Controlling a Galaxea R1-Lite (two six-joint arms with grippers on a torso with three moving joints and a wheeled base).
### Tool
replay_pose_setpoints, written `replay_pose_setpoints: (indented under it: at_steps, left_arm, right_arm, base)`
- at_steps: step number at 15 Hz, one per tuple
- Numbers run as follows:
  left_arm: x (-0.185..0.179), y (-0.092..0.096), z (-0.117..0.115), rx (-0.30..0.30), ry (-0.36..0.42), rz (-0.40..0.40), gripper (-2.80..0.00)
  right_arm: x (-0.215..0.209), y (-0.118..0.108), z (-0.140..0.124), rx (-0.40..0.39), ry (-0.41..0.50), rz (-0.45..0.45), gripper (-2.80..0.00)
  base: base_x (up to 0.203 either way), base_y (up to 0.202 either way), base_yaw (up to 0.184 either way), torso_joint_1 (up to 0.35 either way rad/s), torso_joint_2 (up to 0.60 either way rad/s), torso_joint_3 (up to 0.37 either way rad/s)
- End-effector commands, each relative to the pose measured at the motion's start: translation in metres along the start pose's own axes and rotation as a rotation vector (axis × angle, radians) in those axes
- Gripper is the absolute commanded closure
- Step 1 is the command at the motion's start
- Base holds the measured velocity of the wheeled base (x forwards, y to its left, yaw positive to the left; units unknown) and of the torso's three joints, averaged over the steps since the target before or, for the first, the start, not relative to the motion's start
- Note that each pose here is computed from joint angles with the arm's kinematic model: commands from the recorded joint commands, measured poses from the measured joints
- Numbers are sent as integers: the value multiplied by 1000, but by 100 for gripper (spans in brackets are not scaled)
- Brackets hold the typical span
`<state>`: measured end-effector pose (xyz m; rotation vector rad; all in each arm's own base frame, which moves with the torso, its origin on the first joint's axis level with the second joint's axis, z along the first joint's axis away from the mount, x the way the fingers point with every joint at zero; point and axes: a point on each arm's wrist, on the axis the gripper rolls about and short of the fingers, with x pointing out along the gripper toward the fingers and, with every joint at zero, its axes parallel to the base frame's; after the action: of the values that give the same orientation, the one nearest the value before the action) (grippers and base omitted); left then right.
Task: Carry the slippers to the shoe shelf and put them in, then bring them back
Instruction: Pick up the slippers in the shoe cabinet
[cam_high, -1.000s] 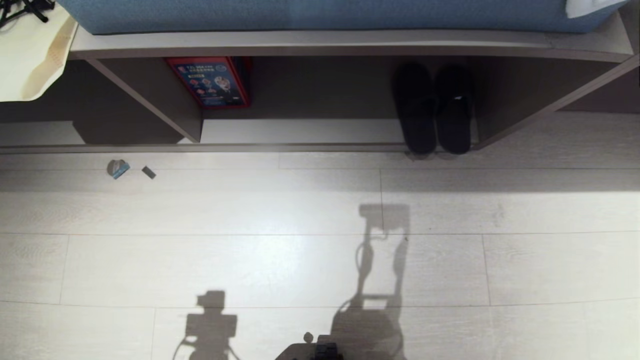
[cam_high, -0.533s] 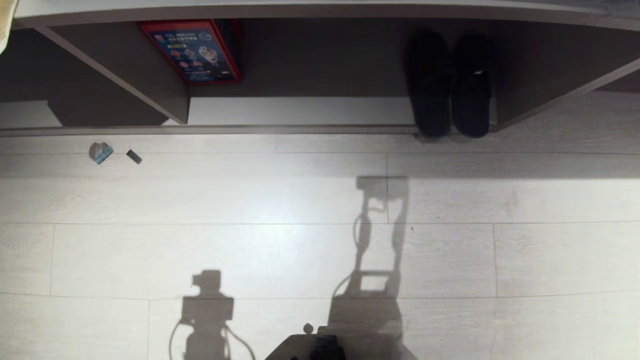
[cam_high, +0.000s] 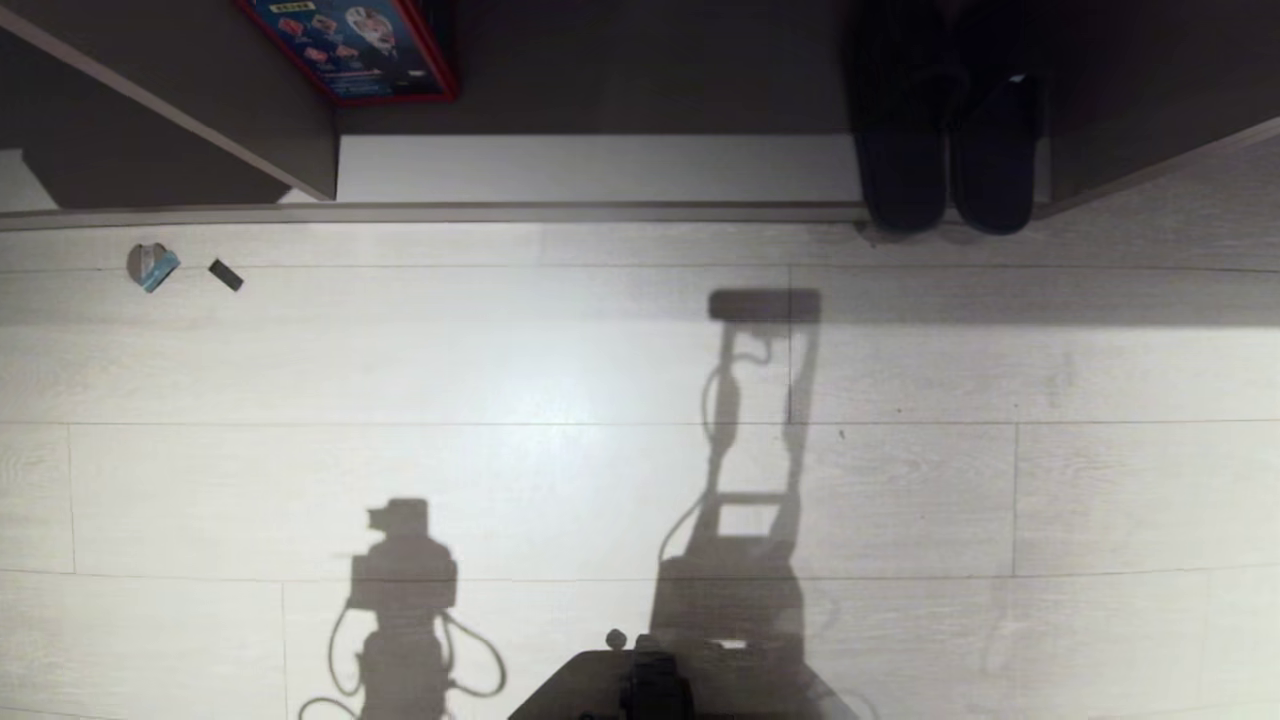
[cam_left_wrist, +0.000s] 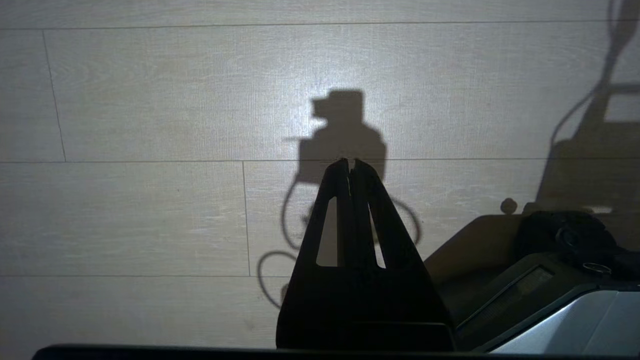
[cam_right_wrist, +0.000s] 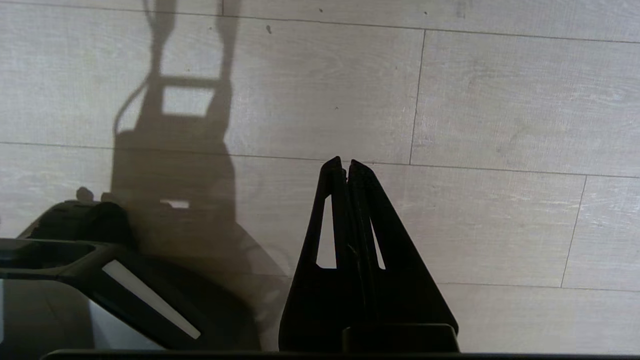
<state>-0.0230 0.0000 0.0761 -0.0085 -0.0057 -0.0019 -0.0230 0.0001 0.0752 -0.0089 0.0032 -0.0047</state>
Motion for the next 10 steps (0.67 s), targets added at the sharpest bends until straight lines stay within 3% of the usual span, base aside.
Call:
replay_pose_setpoints:
  at_steps: [1, 10]
  left_arm:
    - [0, 0, 0, 0, 2, 0, 0]
    - [0, 0, 0, 0, 2, 0, 0]
  right_arm:
    - [0, 0, 0, 0, 1, 0, 0]
    - [0, 0, 0, 0, 1, 0, 0]
  base:
    - [0, 0, 0, -2, 2, -198]
    - [0, 0, 0, 0, 5, -197]
